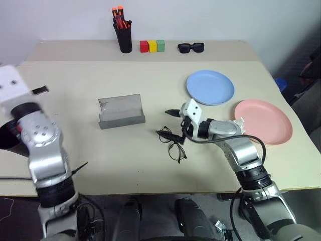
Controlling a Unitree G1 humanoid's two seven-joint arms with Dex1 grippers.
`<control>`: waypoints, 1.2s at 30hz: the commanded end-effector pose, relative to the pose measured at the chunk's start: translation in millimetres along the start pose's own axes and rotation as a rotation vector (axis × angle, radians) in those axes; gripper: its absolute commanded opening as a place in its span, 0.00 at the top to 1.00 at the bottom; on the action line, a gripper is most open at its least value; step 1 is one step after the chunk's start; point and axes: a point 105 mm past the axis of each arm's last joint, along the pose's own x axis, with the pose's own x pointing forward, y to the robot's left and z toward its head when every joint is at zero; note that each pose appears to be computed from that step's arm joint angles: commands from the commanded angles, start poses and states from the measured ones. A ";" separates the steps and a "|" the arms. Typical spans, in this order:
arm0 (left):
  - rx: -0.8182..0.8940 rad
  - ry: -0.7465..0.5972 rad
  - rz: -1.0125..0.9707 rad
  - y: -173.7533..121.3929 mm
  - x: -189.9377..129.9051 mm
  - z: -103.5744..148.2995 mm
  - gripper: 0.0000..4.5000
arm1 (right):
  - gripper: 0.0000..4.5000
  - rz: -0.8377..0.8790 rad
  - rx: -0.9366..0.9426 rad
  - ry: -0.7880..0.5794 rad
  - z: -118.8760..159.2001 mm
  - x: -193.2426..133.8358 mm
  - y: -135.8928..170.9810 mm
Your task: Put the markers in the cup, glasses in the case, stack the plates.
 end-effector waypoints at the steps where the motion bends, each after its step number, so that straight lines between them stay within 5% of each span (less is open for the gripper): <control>1: 0.018 -0.031 0.050 25.2 -6.8 6.4 0.99 | 0.00 0.094 -0.022 -0.178 47.2 -1.8 12.1; 8: 0.076 0.041 0.078 48.2 -33.7 -18.9 0.99 | 0.00 0.296 0.029 -0.290 72.2 -0.7 42.9; 36: 0.061 0.197 0.071 39.4 -69.7 -65.7 0.99 | 0.00 0.263 0.017 -0.235 54.0 7.9 45.1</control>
